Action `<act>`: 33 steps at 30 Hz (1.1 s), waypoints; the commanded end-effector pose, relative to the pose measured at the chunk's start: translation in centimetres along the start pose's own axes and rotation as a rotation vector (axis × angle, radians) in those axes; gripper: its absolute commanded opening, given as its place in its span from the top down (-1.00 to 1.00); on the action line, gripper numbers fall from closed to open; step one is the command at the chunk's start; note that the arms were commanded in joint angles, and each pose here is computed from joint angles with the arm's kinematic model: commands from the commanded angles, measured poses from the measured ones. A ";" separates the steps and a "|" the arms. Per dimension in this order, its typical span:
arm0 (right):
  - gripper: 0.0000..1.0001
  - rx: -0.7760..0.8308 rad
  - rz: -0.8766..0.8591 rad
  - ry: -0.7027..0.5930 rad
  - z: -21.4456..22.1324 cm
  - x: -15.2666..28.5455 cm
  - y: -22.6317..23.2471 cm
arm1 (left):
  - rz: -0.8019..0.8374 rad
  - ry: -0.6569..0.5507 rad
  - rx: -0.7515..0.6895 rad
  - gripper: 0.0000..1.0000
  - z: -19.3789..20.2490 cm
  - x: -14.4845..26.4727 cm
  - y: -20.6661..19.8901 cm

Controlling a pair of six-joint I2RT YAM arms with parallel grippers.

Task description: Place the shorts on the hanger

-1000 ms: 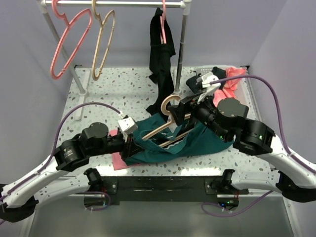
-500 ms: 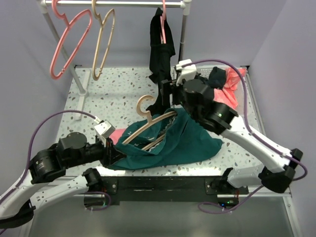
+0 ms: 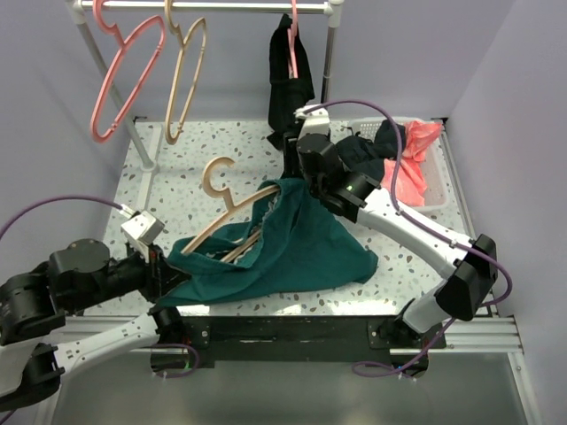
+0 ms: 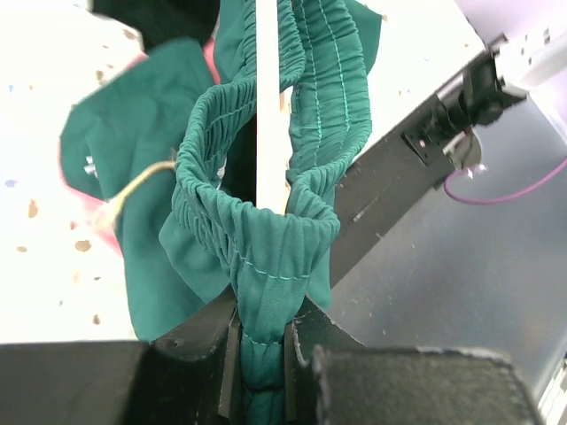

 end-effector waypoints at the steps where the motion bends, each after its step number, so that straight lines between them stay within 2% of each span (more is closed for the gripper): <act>1: 0.05 -0.140 0.096 -0.095 -1.5 -0.2 -2.4 | -0.029 -0.144 -0.004 1.00 -2.1 2.7 -0.2; 2: 0.16 -0.140 0.101 -0.091 -1.3 -0.3 -2.5 | -0.027 -0.157 -0.004 1.00 -2.2 2.9 -0.2; 9: 0.49 -0.128 0.124 -0.065 -0.7 -1.1 -2.8 | -0.103 -0.275 -0.015 1.00 -4.2 4.4 0.0; 11: 0.50 -0.135 0.126 -0.065 -0.7 -1.2 -3.0 | -0.149 -0.306 -0.012 1.00 -4.7 4.4 0.1; 17: 0.50 -0.130 0.116 -0.053 -0.2 -1.1 -3.1 | -0.419 -0.369 -0.019 1.00 -7.5 2.3 0.5; 20: 0.50 -0.122 0.114 -0.043 0.0 -1.2 -3.1 | -0.486 -0.393 -0.029 1.00 -8.7 1.9 0.2; 33: 0.51 -0.108 0.140 -0.011 1.7 -1.3 -4.6 | -0.640 -0.466 -0.069 1.00 -13.2 -0.1 -1.4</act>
Point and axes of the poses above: each gripper's point midway between its finger pads, its own x axis back along the fingers, its own y axis along the line the jaws close on, z = x × y, the point moved 10 cm from there along x, back along the fingers, and after that the axes turned 8 degrees about x, right-handed, at the moved point
